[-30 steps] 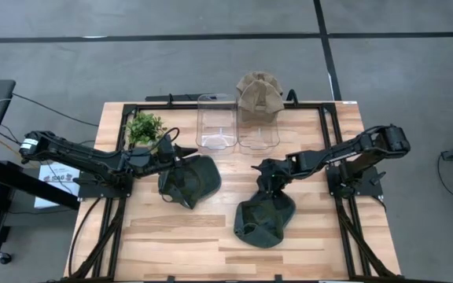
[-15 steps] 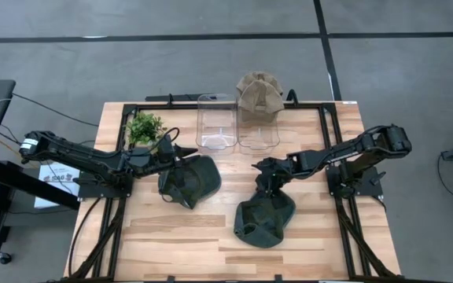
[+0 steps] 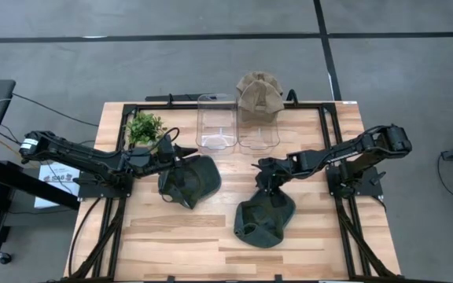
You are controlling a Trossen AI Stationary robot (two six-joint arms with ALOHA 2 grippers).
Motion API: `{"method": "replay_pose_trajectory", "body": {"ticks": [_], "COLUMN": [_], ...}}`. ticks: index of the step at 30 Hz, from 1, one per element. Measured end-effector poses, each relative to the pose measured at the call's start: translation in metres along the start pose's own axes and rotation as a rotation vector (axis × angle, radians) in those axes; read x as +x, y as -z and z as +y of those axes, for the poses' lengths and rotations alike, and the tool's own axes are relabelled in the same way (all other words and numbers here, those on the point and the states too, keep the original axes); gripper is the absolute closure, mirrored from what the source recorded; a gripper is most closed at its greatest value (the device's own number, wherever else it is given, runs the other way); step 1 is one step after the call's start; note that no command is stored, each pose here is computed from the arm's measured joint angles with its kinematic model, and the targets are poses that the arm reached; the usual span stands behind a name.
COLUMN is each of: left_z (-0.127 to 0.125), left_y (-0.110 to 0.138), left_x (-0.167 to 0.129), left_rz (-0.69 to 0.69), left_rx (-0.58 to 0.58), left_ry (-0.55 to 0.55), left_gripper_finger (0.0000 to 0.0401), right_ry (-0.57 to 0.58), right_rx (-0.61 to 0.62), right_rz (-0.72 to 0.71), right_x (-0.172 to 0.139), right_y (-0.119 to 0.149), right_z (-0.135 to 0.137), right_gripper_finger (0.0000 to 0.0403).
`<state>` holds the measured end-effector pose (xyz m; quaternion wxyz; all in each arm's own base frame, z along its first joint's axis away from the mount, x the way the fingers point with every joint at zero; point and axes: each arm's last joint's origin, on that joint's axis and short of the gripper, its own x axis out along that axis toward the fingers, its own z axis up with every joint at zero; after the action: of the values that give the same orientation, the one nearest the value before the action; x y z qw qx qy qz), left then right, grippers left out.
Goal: Pick & Place hat
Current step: Put the right black cap into the left transparent bin
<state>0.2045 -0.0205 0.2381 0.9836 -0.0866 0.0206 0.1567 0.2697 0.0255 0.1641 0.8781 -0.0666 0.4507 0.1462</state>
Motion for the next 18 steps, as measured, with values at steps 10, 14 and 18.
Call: {"method": "replay_pose_trajectory", "body": {"ticks": [10,14,18], "left_z": [0.0001,0.0,0.0], "left_y": [0.0,0.0,0.0], "left_x": [0.0,0.0,0.0], "left_rz": [0.0,0.0,0.0], "left_rx": [0.0,0.0,0.0], "left_ry": [-0.001,0.0,0.0], "left_gripper_finger": [0.0285,0.0285,0.0285], "right_ry": [-0.009,-0.013,-0.017], "right_rx": [0.021,0.036,0.038], "right_rz": [0.029,0.052,0.071], "right_x": [-0.0001,-0.0002,-0.0003], "right_y": [0.0029,0.0051,0.0069], "right_z": [0.0007,0.0011,0.0015], "right_gripper_finger": [0.0276,0.0275,0.0278]}}
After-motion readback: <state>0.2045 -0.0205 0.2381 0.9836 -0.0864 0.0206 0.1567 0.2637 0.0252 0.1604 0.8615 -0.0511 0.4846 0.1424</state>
